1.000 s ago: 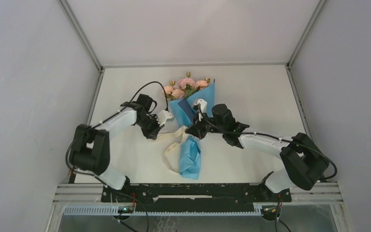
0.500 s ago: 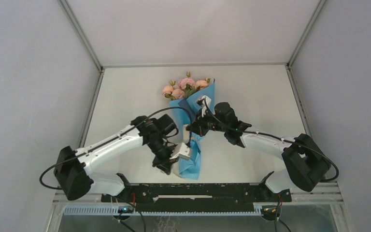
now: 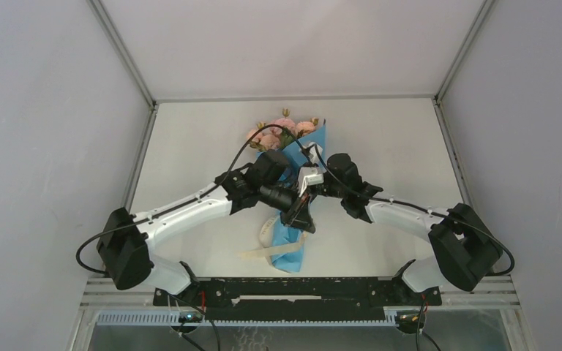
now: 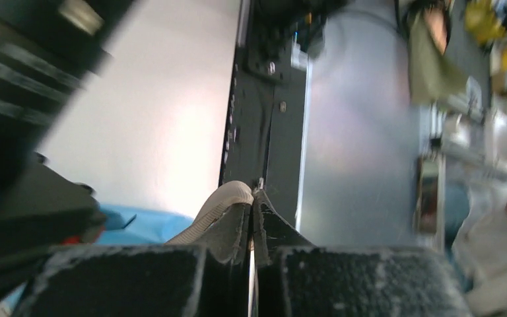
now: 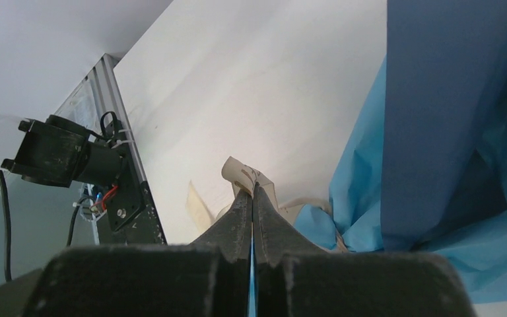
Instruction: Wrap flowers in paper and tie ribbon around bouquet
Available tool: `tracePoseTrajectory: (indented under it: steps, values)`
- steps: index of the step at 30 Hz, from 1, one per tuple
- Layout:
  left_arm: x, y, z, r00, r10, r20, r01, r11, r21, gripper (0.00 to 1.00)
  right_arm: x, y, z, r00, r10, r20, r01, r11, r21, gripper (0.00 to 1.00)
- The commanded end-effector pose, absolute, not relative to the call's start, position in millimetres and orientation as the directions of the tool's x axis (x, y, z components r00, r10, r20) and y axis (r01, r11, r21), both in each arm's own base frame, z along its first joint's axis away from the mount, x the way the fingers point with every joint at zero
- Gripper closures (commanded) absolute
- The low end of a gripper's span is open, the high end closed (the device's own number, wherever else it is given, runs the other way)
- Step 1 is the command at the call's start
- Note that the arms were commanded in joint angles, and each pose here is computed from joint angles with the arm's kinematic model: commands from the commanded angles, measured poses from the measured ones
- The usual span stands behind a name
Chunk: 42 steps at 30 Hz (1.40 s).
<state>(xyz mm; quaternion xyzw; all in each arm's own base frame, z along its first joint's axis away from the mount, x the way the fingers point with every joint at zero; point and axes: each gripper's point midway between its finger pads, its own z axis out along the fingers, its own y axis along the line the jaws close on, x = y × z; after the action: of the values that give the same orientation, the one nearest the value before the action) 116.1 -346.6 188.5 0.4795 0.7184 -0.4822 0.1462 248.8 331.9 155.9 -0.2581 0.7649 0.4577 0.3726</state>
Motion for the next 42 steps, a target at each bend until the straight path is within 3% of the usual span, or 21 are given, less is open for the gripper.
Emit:
tracePoseTrajectory:
  steps: [1, 5, 9, 12, 20, 23, 26, 29, 33, 37, 42]
  values:
    - [135.2, -379.3, 215.2, -0.675, 0.335, -0.657, 0.727, 0.148, -0.671, 0.94, 253.3, 333.4, 179.2, -0.574, 0.01, -0.819, -0.742, 0.416, 0.525, 1.0]
    - [139.6, -370.4, 177.4, -0.642, 0.366, -0.674, 0.761, 0.199, -0.617, 0.87, 251.0, 334.7, 175.0, -0.588, 0.0, -0.809, -0.738, 0.409, 0.536, 1.0]
    - [143.2, -349.2, 146.9, -0.475, 0.454, -0.754, 0.878, 0.185, -0.442, 0.58, 251.9, 335.7, 173.4, -0.594, 0.002, -0.805, -0.734, 0.407, 0.543, 1.0]
    - [149.8, -328.9, 137.6, -0.315, 0.548, -0.775, 0.949, 0.161, -0.272, 0.46, 251.0, 337.8, 176.0, -0.596, 0.01, -0.803, -0.736, 0.394, 0.551, 1.0]
    - [157.4, -275.0, 142.9, -0.011, 0.702, -0.712, 0.998, 0.057, 0.041, 0.34, 249.3, 339.2, 175.0, -0.606, 0.013, -0.796, -0.724, 0.406, 0.558, 1.0]
    - [151.1, -264.1, 167.8, 0.088, 0.636, -0.767, 0.992, 0.012, 0.124, 0.35, 246.5, 339.2, 176.4, -0.605, 0.012, -0.796, -0.72, 0.418, 0.554, 1.0]
    - [159.4, -255.3, 203.7, 0.009, 0.492, -0.87, 0.983, 0.154, 0.097, 0.37, 239.9, 341.5, 181.9, -0.592, 0.012, -0.806, -0.724, 0.431, 0.538, 1.0]
    - [179.1, -243.3, 195.5, -0.174, 0.38, -0.908, 0.943, 0.33, -0.043, 0.28, 229.4, 348.1, 187.7, -0.574, 0.006, -0.819, -0.742, 0.42, 0.523, 1.0]
    - [195.0, -241.4, 157.9, -0.263, 0.363, -0.894, 0.922, 0.368, -0.121, 0.23, 220.5, 355.1, 192.0, -0.582, 0.009, -0.813, -0.746, 0.393, 0.538, 1.0]
    - [220.7, -245.4, 155.1, -0.27, 0.286, -0.919, 0.899, 0.418, -0.134, 0.22, 213.9, 355.6, 188.2, -0.596, -0.01, -0.803, -0.739, 0.398, 0.544, 1.0]
    - [219.3, -256.6, 143.1, -0.292, 0.26, -0.921, 0.917, 0.349, -0.192, 0.24, 205.8, 360.7, 188.9, -0.569, -0.036, -0.822, -0.772, 0.367, 0.518, 1.0]
